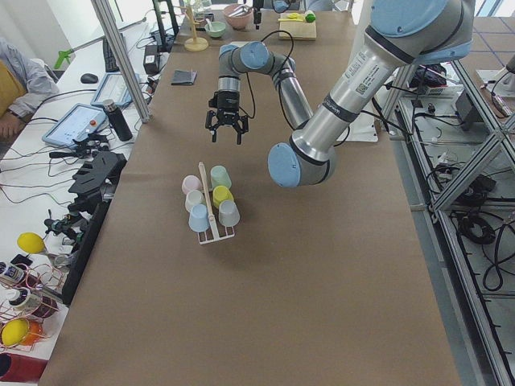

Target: Pick up and place green cup on tray

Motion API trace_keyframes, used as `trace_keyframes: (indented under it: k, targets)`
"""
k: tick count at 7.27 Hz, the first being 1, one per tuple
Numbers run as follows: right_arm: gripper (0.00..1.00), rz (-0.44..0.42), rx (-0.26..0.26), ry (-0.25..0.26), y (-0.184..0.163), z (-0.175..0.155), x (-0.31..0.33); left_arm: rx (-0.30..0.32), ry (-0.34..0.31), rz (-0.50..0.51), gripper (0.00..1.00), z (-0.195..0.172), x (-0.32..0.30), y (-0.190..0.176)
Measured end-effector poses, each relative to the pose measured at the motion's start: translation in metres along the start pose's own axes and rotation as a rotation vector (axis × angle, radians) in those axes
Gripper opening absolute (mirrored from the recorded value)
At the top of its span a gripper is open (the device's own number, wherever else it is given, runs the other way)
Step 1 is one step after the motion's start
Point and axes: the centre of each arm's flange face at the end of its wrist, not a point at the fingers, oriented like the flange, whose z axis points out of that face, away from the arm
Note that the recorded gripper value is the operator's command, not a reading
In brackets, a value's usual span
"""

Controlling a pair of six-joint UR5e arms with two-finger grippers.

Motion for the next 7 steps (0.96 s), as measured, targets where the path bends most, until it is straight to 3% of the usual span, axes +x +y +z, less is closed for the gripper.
trace_keyframes:
  k: [2, 4, 7]
  targets:
    - [0.99, 0.005, 0.0, 0.006, -0.031, 0.018, -0.015, -0.022, -0.067, 0.186, 0.98, 0.01, -0.003, -0.027]
    - [0.98, 0.05, -0.016, -0.001, -0.05, 0.033, -0.027, -0.089, -0.067, 0.256, 0.98, 0.027, 0.007, -0.049]
    - [0.79, 0.078, -0.046, -0.006, -0.047, 0.047, -0.027, -0.193, -0.099, 0.351, 0.98, 0.034, 0.037, -0.081]
